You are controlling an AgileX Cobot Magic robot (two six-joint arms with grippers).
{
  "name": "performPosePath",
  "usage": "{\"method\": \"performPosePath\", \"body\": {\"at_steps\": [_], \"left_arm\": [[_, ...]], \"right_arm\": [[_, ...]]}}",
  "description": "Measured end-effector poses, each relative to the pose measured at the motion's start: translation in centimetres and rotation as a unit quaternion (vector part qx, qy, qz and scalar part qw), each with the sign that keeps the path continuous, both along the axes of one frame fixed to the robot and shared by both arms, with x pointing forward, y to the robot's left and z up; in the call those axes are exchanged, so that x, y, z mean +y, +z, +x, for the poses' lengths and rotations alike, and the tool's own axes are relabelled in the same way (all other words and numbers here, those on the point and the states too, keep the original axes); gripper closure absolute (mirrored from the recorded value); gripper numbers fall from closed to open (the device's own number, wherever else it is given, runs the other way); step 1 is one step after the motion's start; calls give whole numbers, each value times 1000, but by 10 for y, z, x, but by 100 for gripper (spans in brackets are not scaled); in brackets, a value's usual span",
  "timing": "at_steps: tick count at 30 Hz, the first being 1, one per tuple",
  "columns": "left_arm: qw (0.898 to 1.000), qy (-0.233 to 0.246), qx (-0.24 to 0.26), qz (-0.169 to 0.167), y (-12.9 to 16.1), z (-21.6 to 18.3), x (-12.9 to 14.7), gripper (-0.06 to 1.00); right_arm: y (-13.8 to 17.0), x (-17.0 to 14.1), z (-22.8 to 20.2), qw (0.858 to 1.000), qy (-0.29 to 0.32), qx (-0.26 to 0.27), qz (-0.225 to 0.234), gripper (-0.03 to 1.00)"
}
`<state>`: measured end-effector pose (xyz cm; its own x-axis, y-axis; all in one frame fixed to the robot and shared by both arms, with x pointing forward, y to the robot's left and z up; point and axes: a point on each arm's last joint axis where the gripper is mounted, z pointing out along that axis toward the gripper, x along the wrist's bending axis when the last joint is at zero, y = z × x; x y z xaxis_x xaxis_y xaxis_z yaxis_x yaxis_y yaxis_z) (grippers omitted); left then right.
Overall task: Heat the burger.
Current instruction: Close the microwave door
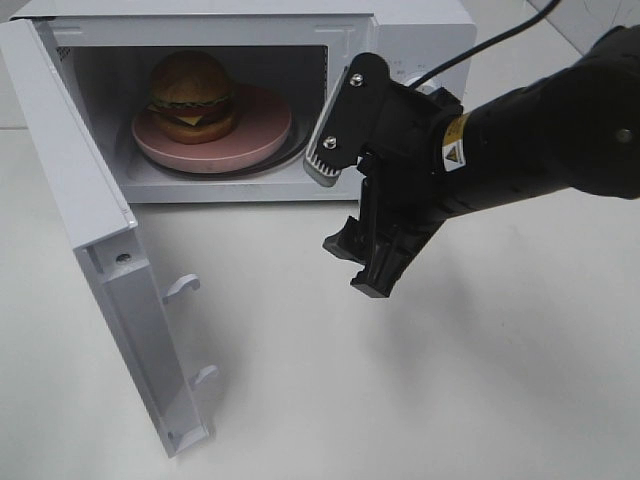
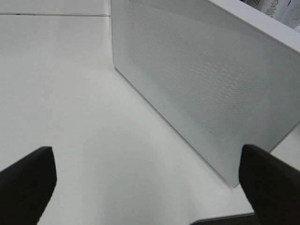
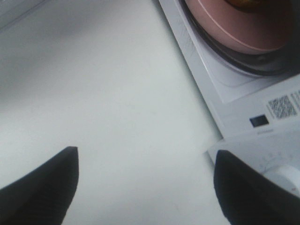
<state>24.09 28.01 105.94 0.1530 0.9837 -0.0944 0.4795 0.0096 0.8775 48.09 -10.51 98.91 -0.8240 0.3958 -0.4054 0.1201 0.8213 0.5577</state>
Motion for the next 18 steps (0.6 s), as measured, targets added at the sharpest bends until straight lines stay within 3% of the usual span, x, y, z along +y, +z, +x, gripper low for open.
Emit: {"method": "performPosePath", "body": {"at_steps": [7,13,18], "left_arm": [[1000,0,0,0,0,0,0,-3],[1000,0,0,0,0,0,0,-3],[1000,0,0,0,0,0,0,-3]], "right_arm": [[10,-20,-24,993,-89,56,53,20],[31,-38,-43,972,-183,109,95,20],[39,-50,-55,964,-213,134,82,20]]}}
